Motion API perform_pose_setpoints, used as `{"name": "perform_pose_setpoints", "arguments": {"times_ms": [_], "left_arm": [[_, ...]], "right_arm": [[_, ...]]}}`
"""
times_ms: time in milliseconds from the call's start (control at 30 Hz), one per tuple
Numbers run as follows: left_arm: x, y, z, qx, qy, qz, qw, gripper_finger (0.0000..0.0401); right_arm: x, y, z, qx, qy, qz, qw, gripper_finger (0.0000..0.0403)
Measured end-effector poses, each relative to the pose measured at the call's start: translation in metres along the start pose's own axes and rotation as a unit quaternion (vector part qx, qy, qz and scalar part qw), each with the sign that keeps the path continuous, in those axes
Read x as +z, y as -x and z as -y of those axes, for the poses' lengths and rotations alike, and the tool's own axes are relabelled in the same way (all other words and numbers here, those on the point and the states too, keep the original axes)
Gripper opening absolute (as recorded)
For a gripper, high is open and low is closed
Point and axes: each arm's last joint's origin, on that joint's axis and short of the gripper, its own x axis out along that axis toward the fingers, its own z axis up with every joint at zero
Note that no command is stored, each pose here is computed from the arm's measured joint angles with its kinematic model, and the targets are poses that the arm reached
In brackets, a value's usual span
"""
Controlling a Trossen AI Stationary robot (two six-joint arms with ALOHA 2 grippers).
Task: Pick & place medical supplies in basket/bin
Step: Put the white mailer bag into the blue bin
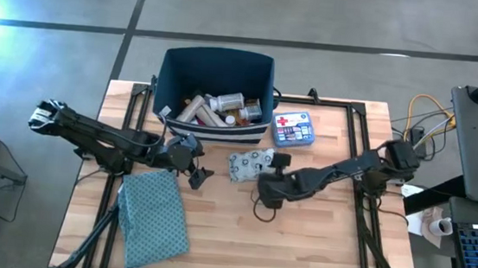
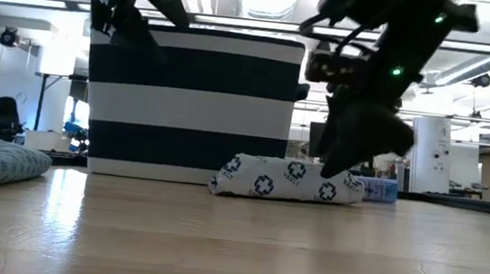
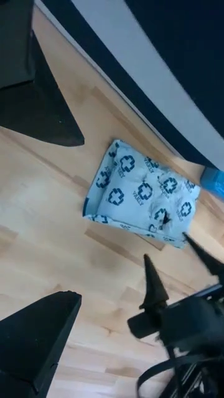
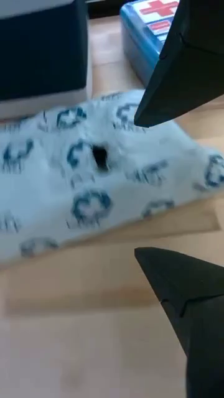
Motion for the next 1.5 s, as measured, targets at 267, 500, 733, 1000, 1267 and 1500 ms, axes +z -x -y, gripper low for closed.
{"name": "perform_pose_setpoints", "arguments": {"times_ms": [267,500,733,1000,1267,1500], "left_arm": [[-0.007,-0.005,-0.004,0.007,0.021,-0.008,1.000,0.0377],[-0.006,-0.004,-0.003,0.000,0.028,-0.013,1.000,0.0377],[-0.007,-0.004,-0.003,-0.001,0.030,-0.015,0.999,0.0377],[-0.007,-0.004,-0.003,-0.002,0.036,-0.016,0.999,0.0377],[-0.007,-0.004,-0.003,-0.002,0.038,-0.016,0.999,0.0377],[-0.007,-0.004,-0.002,-0.003,0.041,-0.016,0.999,0.0377]], "right_arm": [[0.008,-0.019,0.017,0.033,-0.055,-0.002,0.998,0.0325],[0.008,-0.029,0.016,0.045,-0.057,-0.012,0.997,0.0317],[0.017,-0.029,0.015,0.048,-0.062,-0.003,0.997,0.0220],[0.024,-0.027,0.015,0.053,-0.063,0.006,0.997,0.0129],[0.028,-0.024,0.016,0.056,-0.072,0.012,0.996,0.0079],[0.029,-0.023,0.013,0.125,-0.133,-0.002,0.983,0.0011]]}}
